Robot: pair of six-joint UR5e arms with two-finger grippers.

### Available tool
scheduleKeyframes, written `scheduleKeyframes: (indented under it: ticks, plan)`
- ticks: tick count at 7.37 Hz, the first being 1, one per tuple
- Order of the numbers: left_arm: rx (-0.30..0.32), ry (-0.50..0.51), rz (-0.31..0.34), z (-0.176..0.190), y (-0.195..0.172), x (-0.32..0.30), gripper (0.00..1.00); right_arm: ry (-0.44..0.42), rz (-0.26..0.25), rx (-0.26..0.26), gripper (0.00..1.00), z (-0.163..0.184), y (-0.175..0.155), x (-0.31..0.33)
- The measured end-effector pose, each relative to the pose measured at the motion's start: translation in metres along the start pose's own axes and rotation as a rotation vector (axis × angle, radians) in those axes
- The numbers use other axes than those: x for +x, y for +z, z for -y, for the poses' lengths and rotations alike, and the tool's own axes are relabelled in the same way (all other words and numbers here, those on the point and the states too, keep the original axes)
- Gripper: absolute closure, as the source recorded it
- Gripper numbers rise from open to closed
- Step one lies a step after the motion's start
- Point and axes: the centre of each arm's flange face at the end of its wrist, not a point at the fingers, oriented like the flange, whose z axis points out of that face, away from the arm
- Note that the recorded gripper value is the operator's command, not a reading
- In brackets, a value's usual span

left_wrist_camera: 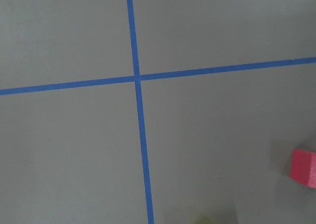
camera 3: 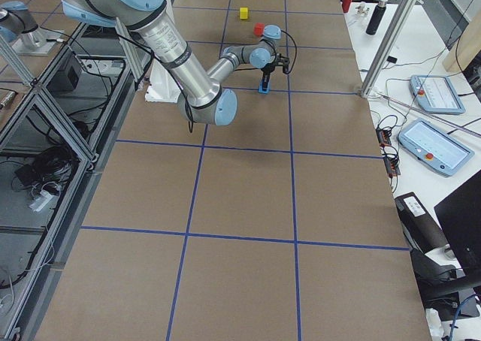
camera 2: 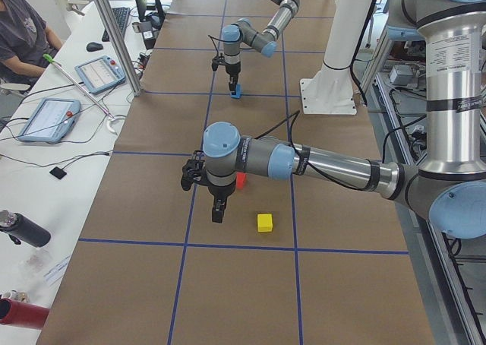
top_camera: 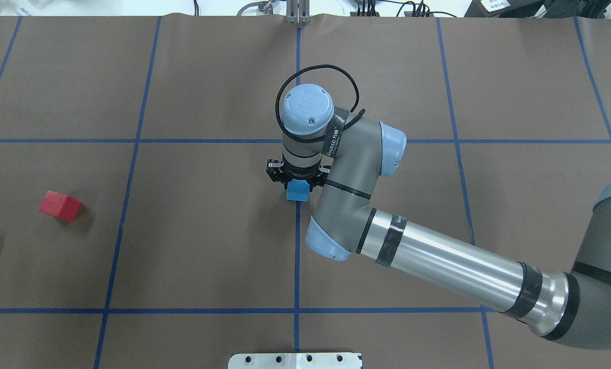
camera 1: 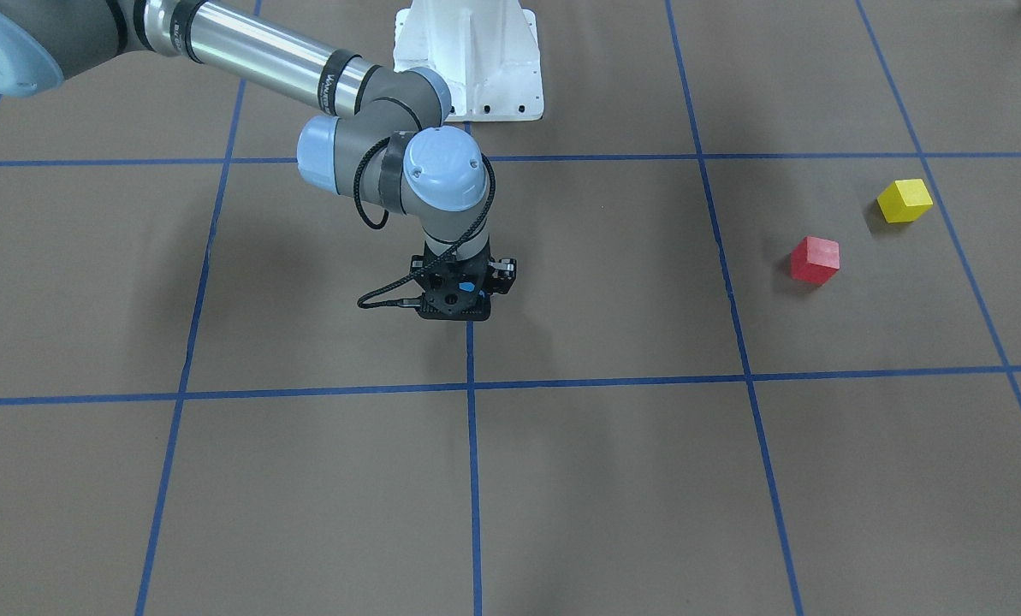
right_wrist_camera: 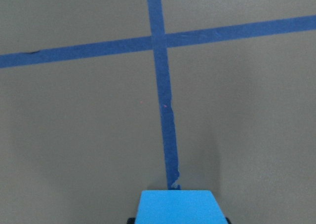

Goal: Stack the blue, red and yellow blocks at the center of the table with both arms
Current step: 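Lower the blue cube onto the center grid crossing and release it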

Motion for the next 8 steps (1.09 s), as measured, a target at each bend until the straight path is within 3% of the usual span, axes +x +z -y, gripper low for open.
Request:
scheduleKeyframes:
  ticks: [5,8]
  plan:
    - [0.004,-0.016,-0.001,0.001,-0.001,0.003,0.00,-0.020,0.008,0.016,0.00,-0.002,-0.005,-0.004]
    - [0.024,-0.089,-0.027,0.012,0.021,0.045,0.00,-0.012,0.071,0.007,0.00,0.004,-0.044,0.038]
